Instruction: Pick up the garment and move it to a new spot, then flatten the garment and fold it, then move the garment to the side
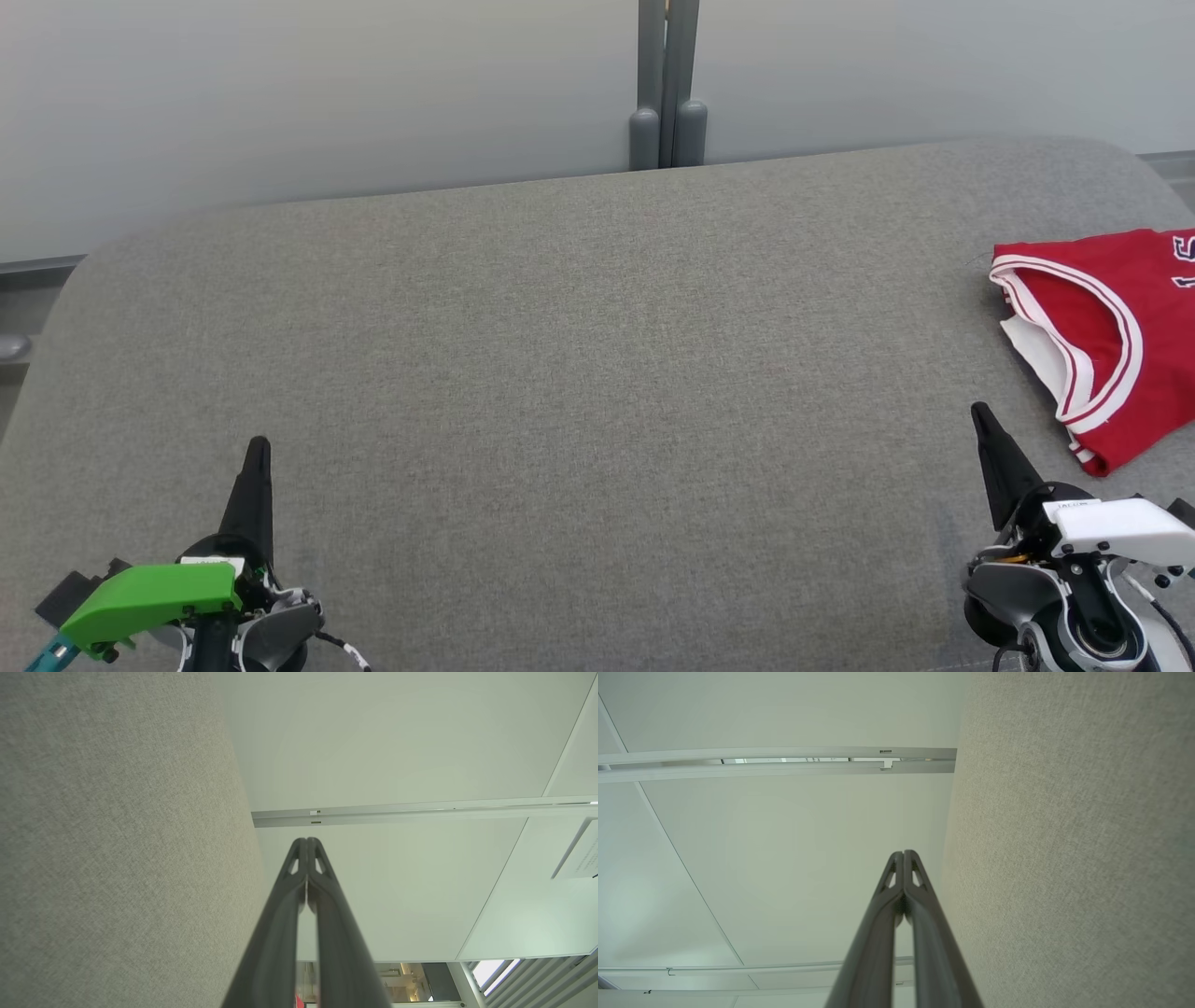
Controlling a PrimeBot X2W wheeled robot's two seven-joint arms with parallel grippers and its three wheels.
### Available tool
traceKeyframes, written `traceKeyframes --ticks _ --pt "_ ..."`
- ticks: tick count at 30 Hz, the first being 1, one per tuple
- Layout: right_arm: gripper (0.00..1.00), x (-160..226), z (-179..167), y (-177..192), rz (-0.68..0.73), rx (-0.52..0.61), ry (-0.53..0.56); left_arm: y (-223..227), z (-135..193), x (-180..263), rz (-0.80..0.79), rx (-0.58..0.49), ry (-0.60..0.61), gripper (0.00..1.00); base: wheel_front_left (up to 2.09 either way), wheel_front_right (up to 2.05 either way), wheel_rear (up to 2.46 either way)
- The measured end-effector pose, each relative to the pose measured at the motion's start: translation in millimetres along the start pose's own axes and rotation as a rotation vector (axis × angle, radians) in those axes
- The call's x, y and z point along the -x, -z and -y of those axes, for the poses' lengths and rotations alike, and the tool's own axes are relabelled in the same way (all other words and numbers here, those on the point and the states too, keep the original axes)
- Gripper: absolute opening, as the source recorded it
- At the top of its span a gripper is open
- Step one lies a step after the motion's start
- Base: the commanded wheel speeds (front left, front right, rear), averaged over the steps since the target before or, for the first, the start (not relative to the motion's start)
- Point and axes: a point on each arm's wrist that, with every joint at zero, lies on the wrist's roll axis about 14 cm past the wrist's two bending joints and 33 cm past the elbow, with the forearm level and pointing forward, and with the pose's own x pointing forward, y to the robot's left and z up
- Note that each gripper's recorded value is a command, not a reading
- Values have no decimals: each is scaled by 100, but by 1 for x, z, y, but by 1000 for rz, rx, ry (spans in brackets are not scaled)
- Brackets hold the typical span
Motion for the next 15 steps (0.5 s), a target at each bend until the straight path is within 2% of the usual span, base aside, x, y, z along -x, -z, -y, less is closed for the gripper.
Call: traceKeyframes --ticks 15 --pt "0 0 -2 0 -3 -25 -9 -1 2 0 1 29 9 0 0 0 0"
